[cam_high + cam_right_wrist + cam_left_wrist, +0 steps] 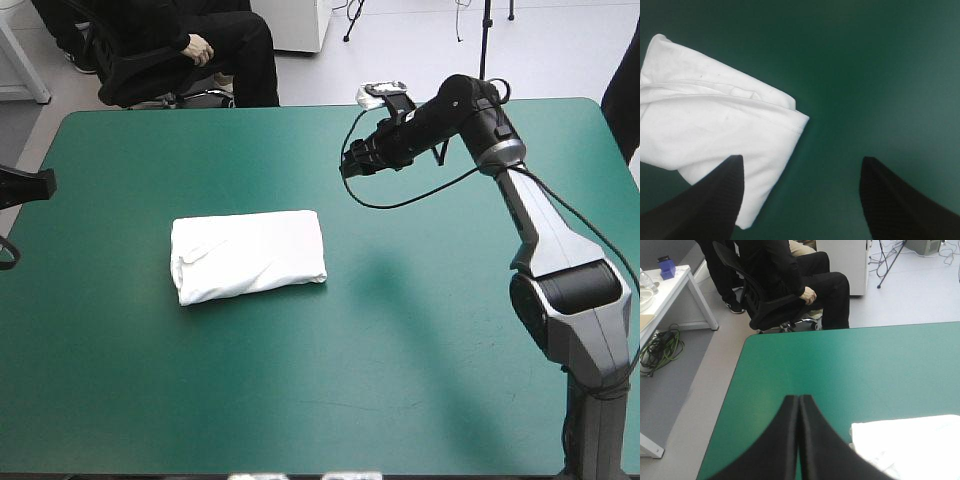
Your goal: Fold the cloth
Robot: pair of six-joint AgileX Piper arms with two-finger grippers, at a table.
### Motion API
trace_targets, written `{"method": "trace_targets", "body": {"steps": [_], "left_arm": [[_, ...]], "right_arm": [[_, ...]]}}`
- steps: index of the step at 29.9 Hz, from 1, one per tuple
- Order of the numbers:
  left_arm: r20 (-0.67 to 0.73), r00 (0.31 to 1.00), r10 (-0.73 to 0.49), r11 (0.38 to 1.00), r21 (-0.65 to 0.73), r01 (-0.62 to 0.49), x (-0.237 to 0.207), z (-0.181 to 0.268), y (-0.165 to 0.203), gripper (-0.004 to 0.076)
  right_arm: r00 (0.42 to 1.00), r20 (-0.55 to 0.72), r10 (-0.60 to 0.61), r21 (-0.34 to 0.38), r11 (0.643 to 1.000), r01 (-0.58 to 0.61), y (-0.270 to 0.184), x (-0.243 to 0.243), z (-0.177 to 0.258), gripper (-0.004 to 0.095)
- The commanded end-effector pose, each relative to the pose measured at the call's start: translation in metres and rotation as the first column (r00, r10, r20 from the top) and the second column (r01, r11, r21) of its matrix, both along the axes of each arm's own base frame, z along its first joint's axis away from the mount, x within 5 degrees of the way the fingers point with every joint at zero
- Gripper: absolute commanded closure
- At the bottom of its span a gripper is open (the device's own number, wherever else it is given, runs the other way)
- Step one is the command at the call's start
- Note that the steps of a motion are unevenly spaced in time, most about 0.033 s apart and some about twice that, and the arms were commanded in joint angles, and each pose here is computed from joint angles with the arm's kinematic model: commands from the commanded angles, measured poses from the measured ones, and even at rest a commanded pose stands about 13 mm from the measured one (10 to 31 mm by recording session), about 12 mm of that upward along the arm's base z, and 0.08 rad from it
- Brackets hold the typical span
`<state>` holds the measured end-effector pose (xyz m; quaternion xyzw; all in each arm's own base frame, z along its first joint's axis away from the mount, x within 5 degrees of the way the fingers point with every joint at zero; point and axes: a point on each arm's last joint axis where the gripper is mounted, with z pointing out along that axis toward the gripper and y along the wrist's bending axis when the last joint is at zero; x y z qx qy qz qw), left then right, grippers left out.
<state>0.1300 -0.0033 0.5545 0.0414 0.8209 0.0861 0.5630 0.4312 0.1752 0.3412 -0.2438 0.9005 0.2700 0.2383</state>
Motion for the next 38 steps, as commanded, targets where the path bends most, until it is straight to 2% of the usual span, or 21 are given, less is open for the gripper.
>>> {"method": "trace_targets", "body": {"steps": [1,8,12,24,30,33,36,38], "left_arm": [[0.041,0.999,-0.018,1.000,-0.019,0.018,0.003,0.006,-0.003,0.0741],[0.020,1.000,-0.021,1.000,-0.011,0.021,0.017,0.002,-0.007,0.0741],[0.017,1.000,-0.024,1.000,-0.005,0.024,0.021,0.002,-0.008,0.0741],[-0.005,1.000,-0.022,1.000,0.008,0.022,0.026,-0.001,-0.009,0.0741],[-0.002,1.000,-0.008,1.000,0.021,0.008,0.026,-0.001,-0.007,0.0741],[-0.001,1.000,-0.005,1.000,0.024,0.005,0.026,-0.001,-0.007,0.0741],[-0.002,1.000,-0.003,1.000,0.025,0.004,0.026,-0.001,-0.007,0.0741],[-0.007,1.000,-0.007,0.999,0.042,0.007,0.026,-0.001,-0.006,0.0741]], "right_arm": [[1.000,0.009,0.015,0.069,0.997,-0.016,-0.007,-0.018,0.025,0.0290],[0.994,-0.047,0.098,0.068,0.993,-0.095,0.024,-0.018,-0.019,0.0291],[0.985,-0.072,0.156,0.108,0.983,-0.148,0.048,-0.018,-0.038,0.0290],[0.965,-0.183,0.189,0.136,0.977,-0.166,0.072,-0.012,-0.087,0.0291],[0.932,-0.264,0.249,0.195,0.960,-0.201,0.088,-0.015,-0.113,0.0298],[0.918,-0.284,0.277,0.192,0.954,-0.228,0.097,-0.019,-0.122,0.0421],[0.918,-0.277,0.284,0.152,0.956,-0.250,0.097,-0.021,-0.126,0.0699],[0.920,-0.254,0.299,0.107,0.954,-0.280,0.095,-0.020,-0.128,0.0925]]}}
